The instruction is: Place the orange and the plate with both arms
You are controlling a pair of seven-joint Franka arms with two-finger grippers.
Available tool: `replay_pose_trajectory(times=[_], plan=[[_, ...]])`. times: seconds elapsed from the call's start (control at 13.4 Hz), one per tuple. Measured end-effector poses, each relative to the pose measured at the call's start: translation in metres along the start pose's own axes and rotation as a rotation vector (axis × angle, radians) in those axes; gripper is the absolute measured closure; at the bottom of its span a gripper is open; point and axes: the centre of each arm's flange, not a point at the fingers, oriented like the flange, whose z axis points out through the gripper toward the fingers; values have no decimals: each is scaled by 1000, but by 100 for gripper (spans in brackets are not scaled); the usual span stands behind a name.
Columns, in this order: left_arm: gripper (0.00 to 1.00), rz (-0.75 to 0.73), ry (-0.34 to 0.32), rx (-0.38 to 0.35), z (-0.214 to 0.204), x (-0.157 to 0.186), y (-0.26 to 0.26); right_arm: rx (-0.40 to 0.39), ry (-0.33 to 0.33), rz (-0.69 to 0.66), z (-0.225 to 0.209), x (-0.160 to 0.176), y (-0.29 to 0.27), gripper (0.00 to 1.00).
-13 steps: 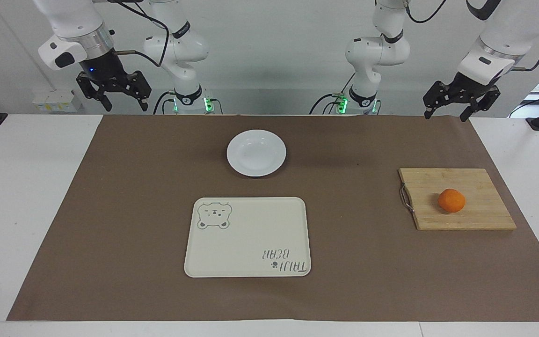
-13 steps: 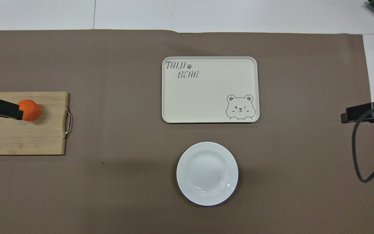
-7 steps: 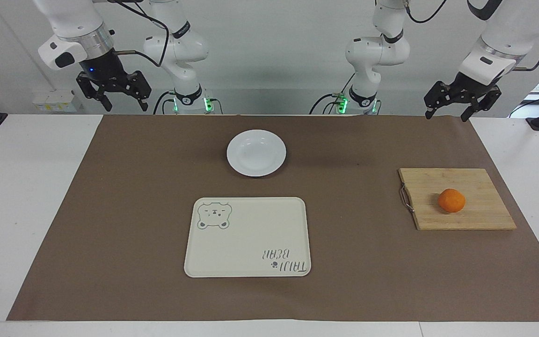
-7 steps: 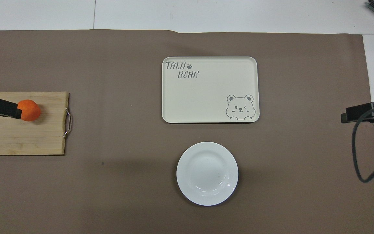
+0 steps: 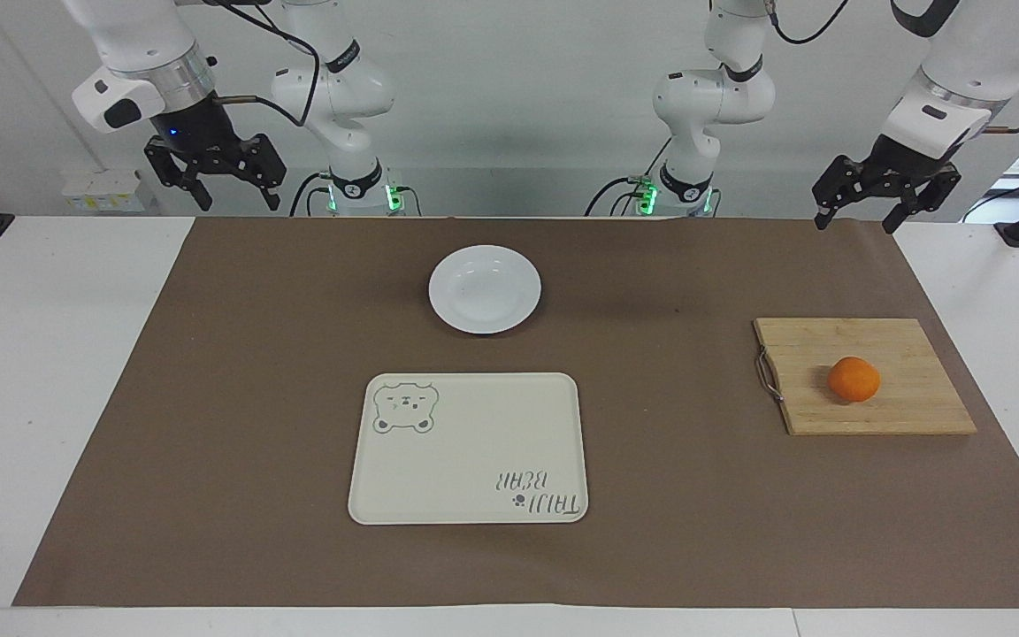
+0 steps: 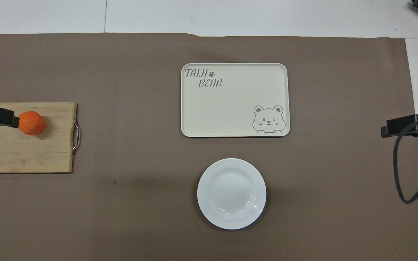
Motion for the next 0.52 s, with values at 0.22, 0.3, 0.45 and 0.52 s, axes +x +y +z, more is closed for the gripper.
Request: replay_pose_trajectory(times=[0.22,0.3,0.45,0.52], plan=[[0,-3,11,1,-1,1,-2,0,0,-1,0,0,0,0],[0,-7,16,1,-2,1,-4,0,-1,-1,0,0,0,0],[0,-8,25,2,-2,2,-8,0,-4,-1,2,0,0,0],[0,0,26,3,-1,2,-11,0,-4,-1,2,0,0,0]])
